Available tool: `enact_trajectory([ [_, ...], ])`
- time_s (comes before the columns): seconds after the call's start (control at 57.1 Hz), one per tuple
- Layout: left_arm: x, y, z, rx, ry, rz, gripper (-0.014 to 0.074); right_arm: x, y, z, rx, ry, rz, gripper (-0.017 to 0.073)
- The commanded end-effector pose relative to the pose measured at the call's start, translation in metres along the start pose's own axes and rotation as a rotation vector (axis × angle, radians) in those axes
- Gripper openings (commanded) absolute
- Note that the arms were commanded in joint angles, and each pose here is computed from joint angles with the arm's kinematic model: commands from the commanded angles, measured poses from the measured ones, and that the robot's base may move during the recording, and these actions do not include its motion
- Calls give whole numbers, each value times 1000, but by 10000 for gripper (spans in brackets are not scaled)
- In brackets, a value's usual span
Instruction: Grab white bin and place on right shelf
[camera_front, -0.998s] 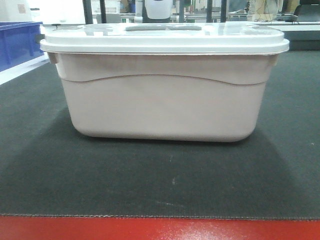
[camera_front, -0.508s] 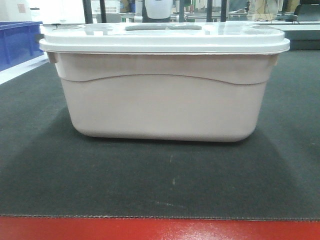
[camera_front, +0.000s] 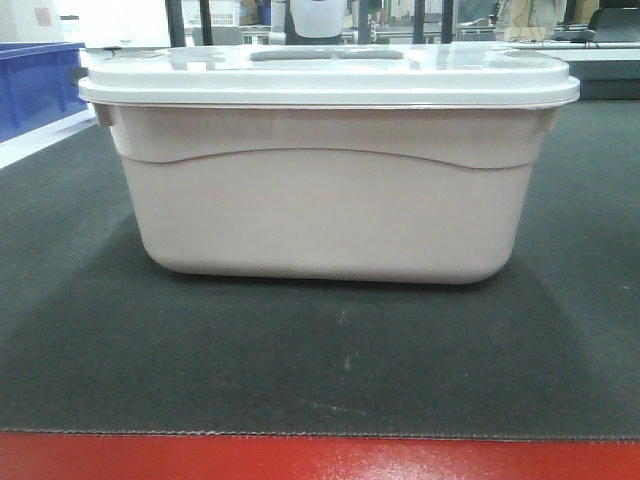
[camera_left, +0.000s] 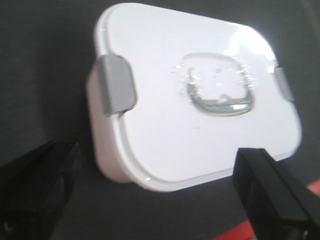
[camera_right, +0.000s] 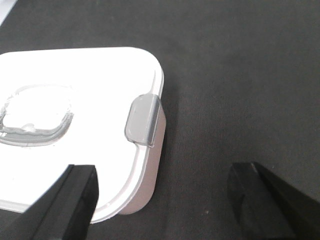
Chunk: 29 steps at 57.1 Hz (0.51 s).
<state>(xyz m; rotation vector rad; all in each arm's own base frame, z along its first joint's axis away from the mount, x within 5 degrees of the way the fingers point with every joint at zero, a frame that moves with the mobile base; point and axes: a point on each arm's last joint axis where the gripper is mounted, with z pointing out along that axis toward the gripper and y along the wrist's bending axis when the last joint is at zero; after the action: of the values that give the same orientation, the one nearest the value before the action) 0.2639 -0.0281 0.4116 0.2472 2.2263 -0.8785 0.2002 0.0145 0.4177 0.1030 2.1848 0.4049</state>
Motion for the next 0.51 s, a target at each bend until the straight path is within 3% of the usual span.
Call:
enact_trajectory([
  [0.0, -18, 4, -9, 170, -114, -7, 515, -20, -4, 3, -56, -15, 21, 627],
  [0.158, -26, 44, 4, 320, -131, -91, 515, -29, -25, 29, -235, 42, 74, 627],
  [0.385, -24, 93, 40, 346, -90, -207, 515, -38, -65, 65, -549, 66, 182, 627],
  [0.49, -24, 108, 52, 380, -100, -274, 515, -38, -78, 86, -633, 81, 224, 627],
])
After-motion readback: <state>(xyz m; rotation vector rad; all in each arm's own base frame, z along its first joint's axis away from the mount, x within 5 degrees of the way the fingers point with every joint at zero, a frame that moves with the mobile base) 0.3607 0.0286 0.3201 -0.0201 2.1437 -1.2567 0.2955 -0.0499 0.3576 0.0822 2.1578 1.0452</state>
